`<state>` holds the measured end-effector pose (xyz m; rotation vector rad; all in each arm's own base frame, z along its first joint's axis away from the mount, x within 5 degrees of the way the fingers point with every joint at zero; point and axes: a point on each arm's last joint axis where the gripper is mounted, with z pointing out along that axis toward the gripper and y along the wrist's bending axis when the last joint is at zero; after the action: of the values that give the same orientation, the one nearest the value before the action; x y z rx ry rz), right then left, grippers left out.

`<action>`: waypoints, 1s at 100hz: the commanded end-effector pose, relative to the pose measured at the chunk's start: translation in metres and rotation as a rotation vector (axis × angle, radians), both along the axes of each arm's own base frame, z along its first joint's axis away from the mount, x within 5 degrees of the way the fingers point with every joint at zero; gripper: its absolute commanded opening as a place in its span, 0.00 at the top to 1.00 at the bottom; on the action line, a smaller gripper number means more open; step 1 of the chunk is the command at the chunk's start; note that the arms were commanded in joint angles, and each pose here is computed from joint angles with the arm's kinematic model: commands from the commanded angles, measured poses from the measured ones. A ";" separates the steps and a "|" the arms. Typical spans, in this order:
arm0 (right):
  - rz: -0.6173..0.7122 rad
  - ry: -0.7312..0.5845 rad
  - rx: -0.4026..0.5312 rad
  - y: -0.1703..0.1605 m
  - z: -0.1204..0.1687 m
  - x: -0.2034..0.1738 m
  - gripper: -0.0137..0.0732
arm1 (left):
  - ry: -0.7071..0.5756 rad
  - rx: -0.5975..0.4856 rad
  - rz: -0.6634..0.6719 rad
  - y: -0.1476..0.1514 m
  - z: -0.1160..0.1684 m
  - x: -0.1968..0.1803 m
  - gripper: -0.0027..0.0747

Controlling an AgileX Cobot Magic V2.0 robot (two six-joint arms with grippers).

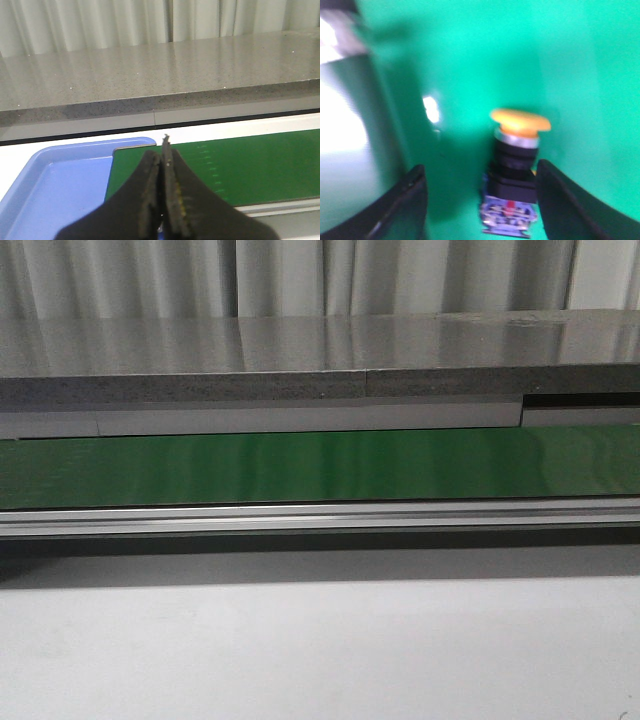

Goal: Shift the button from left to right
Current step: 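Lower the button into the green bin and open the right gripper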

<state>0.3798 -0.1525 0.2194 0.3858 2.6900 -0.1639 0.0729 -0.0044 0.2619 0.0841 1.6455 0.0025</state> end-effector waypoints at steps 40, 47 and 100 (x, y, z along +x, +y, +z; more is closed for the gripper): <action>0.169 -0.640 -0.087 0.094 0.164 -0.043 0.29 | -0.097 -0.017 0.011 0.001 0.016 0.000 0.99; 0.210 -0.718 -0.090 0.112 0.174 -0.059 0.29 | -0.097 -0.017 0.011 0.001 0.016 0.000 0.99; 0.306 -1.114 -0.111 0.154 0.131 -0.228 0.29 | -0.097 -0.017 0.011 0.001 0.016 0.000 0.99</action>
<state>0.1777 0.0026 0.3438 -0.0129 1.7736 0.0192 0.0729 -0.0044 0.2619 0.0841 1.6455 0.0025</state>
